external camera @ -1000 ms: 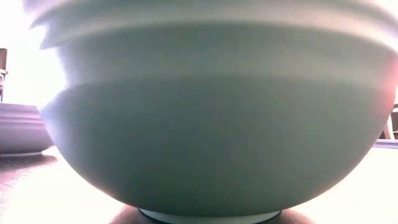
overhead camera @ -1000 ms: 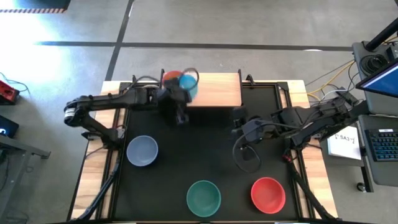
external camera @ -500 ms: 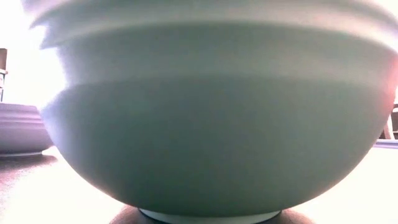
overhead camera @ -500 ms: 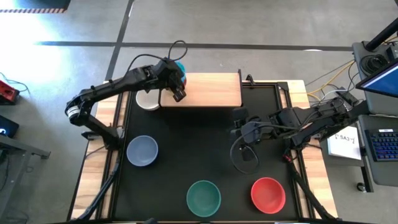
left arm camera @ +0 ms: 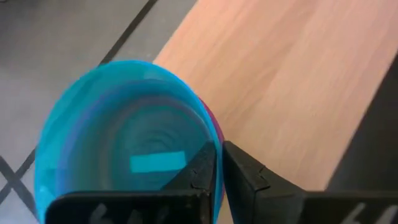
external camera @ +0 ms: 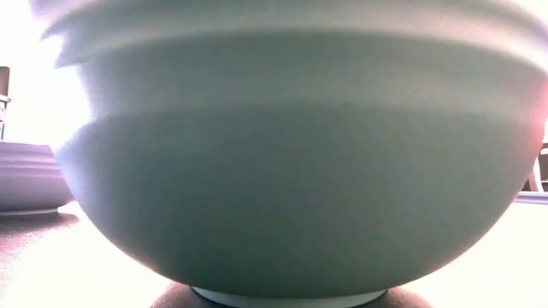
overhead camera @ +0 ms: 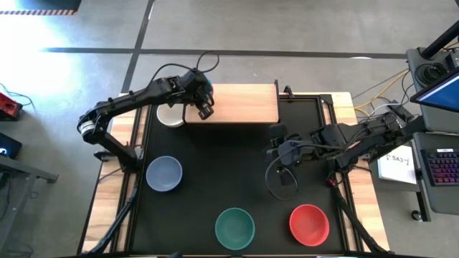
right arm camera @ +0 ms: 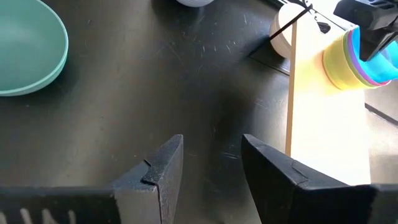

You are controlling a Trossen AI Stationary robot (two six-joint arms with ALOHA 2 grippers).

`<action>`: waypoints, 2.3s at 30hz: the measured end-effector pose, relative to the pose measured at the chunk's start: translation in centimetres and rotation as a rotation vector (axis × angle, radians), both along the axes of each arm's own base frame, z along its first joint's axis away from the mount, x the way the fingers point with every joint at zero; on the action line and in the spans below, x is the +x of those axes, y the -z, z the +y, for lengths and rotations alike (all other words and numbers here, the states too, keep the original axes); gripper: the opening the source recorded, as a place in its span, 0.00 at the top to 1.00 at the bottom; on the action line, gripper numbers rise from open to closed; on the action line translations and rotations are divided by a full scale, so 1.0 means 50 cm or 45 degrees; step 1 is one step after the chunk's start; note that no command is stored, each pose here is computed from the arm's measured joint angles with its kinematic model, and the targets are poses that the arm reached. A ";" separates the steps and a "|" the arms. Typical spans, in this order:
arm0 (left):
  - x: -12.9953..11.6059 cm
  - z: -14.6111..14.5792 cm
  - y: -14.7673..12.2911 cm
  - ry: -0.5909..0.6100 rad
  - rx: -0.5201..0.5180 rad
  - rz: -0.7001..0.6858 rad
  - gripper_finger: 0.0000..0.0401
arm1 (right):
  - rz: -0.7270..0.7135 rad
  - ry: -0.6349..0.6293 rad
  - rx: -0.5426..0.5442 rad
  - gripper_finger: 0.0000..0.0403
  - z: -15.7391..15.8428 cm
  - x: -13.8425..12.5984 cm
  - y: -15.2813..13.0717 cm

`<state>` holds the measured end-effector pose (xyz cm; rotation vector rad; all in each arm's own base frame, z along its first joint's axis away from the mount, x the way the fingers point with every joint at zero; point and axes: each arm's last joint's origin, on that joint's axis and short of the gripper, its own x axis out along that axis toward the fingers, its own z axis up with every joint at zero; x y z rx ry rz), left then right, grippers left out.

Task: Place and stack bowls onto a shelf
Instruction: Stack the small blue bowl on top of the small red bowl on the shelf, then put the large purple bowl on the shelf

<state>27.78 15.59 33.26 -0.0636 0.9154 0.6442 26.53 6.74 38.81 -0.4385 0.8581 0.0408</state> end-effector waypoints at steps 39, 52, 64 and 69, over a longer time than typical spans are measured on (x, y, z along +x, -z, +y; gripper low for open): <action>-0.031 -0.200 -0.025 0.079 -0.453 0.344 0.73 | 0.188 0.185 0.073 0.63 -0.008 -0.028 0.020; -0.061 -0.417 0.076 -0.224 -0.614 0.511 0.73 | 0.201 0.206 0.095 0.63 -0.007 -0.027 0.028; -0.082 -0.502 0.179 -0.280 -0.842 0.541 0.73 | 0.245 0.284 0.127 0.63 -0.007 -0.027 0.057; -0.099 -0.498 0.220 -0.352 -0.764 0.568 0.73 | 0.251 0.314 0.148 0.63 -0.007 -0.027 0.062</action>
